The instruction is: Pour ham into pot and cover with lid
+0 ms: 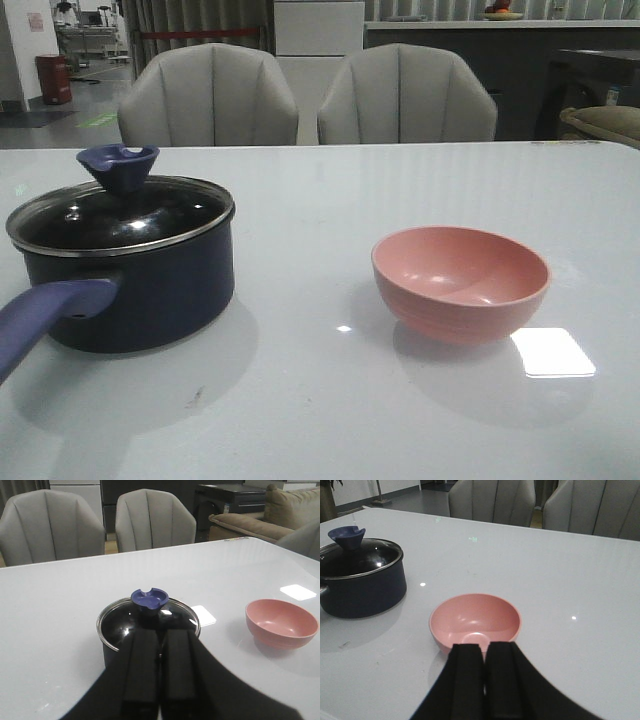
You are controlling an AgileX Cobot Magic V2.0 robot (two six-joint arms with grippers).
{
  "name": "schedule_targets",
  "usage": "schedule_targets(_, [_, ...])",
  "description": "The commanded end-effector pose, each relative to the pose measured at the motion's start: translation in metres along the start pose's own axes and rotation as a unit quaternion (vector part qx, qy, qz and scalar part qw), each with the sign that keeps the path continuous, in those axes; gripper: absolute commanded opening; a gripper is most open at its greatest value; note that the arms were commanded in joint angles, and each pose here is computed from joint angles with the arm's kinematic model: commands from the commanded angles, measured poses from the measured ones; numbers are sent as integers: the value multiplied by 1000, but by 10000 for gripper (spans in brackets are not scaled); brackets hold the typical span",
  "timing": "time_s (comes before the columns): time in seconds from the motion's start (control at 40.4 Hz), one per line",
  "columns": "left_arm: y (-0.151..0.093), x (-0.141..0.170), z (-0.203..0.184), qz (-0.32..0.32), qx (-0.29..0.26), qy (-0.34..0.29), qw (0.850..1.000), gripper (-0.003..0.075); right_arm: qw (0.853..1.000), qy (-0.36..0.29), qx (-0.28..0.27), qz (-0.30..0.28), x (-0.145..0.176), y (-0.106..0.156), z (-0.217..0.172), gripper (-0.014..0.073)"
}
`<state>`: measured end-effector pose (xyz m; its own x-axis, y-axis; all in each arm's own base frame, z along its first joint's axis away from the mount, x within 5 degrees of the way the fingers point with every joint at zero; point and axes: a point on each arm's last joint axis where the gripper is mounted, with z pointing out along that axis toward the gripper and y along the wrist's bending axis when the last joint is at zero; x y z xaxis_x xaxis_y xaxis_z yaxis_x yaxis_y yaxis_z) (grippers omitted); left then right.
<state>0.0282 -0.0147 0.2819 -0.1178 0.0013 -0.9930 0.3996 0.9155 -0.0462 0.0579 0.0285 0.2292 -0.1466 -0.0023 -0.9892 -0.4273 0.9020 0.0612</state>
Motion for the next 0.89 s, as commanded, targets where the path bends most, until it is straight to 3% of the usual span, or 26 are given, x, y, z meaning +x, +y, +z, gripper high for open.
schedule_targets(0.0, [-1,-15,-2,-3,6,-47,999,113,999,-53,0,-6,-17,0,-2,147])
schedule_targets(0.322, [1,-2,6,-4,0,-49,999,113,999,-53,0,-6,-17,0,-2,147])
schedule_targets(0.867, [24,64,26,19,-178,-127,976,113,999,-53,0,-6,-17,0,-2,147])
